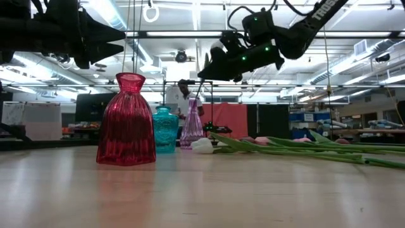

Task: Sort flowers into vase by color
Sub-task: Put the middle white flower into the violet vase, then put the bottom white flower into the violet vase

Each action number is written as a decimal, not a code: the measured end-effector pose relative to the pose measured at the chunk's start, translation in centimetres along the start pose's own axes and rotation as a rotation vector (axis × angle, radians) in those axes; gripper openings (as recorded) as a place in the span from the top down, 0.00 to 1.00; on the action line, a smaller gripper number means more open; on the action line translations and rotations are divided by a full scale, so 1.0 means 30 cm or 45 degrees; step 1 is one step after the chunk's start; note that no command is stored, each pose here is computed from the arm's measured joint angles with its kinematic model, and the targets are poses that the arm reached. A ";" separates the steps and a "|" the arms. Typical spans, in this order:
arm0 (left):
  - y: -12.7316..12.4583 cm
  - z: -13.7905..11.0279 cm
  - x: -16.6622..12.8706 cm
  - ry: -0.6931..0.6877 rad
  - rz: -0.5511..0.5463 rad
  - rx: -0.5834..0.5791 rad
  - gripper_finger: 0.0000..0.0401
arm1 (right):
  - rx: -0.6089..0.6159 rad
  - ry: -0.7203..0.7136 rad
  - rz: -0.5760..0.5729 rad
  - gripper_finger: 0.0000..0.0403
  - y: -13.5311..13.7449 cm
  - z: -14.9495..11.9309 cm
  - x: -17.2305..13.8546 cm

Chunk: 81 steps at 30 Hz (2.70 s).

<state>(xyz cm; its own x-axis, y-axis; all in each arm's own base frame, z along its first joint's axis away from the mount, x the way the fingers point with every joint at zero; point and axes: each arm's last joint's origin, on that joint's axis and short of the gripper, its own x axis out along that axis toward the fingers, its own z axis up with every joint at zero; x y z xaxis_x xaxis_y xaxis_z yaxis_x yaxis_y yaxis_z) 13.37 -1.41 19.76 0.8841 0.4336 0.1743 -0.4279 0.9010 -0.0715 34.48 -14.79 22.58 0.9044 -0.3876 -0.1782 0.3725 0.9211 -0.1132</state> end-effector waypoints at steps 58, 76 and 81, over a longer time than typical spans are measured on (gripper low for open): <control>0.005 -0.003 0.000 0.012 0.070 -0.023 0.23 | -0.219 1.327 0.147 0.85 0.429 -0.304 -0.223; 0.005 -0.003 0.000 0.014 0.070 -0.023 0.23 | 0.019 0.782 0.248 0.97 0.423 -0.113 -0.189; 0.005 -0.003 0.000 0.013 0.070 -0.030 0.23 | 0.000 0.417 0.232 0.96 0.432 -0.067 -0.114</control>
<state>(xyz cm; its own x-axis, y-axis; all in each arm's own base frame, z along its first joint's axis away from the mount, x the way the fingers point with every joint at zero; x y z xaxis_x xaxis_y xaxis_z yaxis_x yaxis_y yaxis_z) 13.32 -1.28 19.65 0.8611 0.4827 0.1596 -0.4717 0.8757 -0.1036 35.79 -1.60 19.75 0.8414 -0.2086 -0.4985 0.2118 0.9760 -0.0509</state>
